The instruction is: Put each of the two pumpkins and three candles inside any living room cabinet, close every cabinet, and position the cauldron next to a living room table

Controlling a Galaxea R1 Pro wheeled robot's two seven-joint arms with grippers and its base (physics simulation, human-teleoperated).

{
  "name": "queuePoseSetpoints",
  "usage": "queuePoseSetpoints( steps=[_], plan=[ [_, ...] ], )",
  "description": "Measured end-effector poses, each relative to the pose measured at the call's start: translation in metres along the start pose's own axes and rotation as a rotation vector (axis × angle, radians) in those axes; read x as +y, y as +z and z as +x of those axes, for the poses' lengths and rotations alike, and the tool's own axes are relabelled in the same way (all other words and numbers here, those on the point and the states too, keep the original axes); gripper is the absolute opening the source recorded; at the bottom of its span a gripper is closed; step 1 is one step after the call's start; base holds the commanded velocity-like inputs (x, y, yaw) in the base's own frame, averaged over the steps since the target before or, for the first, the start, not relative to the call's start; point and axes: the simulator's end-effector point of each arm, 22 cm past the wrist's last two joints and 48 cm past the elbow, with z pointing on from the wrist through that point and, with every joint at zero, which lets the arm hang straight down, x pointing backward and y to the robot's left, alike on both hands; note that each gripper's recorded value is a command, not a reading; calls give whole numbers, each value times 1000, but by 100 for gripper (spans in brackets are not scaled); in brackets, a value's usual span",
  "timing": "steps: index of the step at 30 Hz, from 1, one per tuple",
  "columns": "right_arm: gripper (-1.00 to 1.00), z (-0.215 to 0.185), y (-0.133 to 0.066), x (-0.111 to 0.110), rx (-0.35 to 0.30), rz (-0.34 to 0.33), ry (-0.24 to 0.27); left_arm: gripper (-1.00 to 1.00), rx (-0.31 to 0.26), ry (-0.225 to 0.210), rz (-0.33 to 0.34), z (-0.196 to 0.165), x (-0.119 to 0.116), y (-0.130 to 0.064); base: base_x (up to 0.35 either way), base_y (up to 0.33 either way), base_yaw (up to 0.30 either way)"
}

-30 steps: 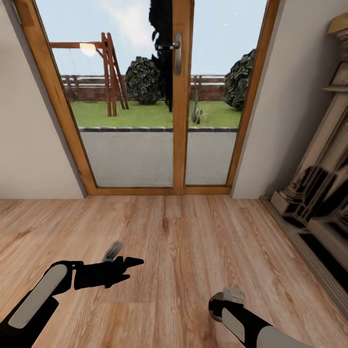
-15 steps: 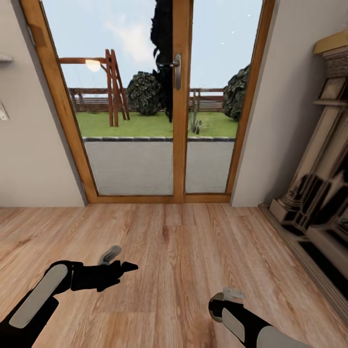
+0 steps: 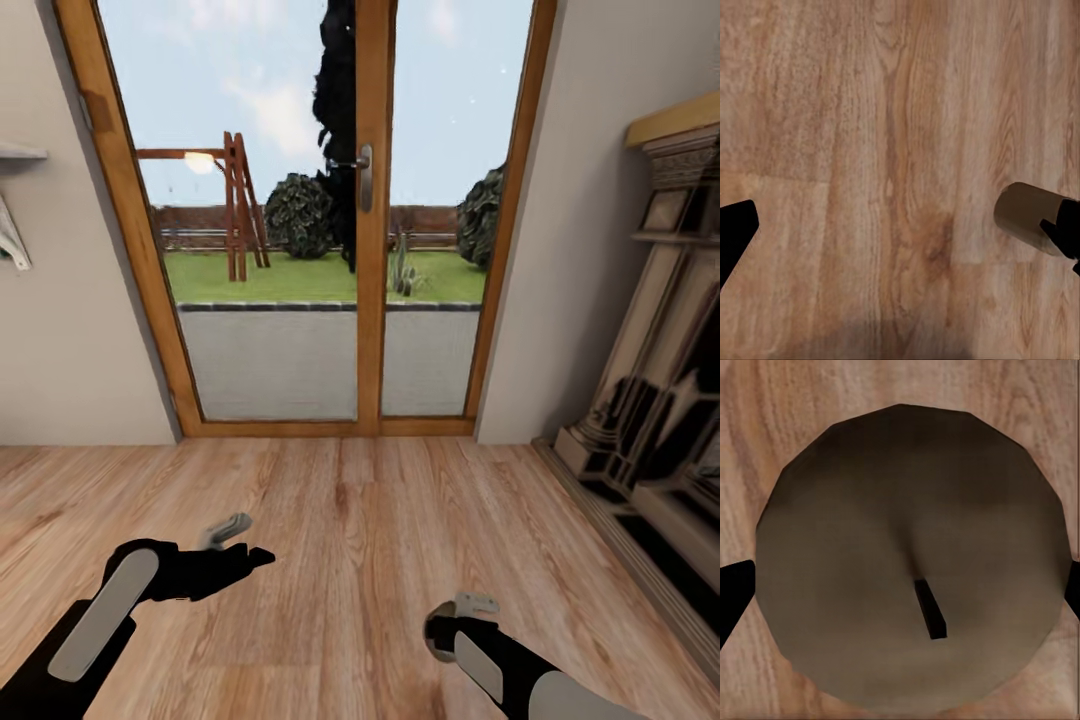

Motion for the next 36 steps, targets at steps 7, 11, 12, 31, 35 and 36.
queuePoseSetpoints(
  steps=[7,11,12,31,35,36],
  plan=[
    [-100,-9,-10,2,9,-1,2,100,2,-36,-21,-12,7,-8,0,0,-219],
    [-100,-14,-16,2,13,-1,3,100,4,-39,-23,-18,4,-12,0,0,-241],
    [-100,-15,-17,2,13,-1,3,100,5,-39,-24,-19,3,-13,0,0,-242],
    [-100,-41,-46,5,22,0,3,100,14,-43,-27,-43,-16,-38,0,0,-118],
    [-100,-47,-52,6,22,0,3,100,14,-43,-27,-48,-20,-43,0,0,0],
    [-100,-49,-54,6,22,0,3,100,14,-43,-28,-50,-21,-45,0,0,0]
  ],
)
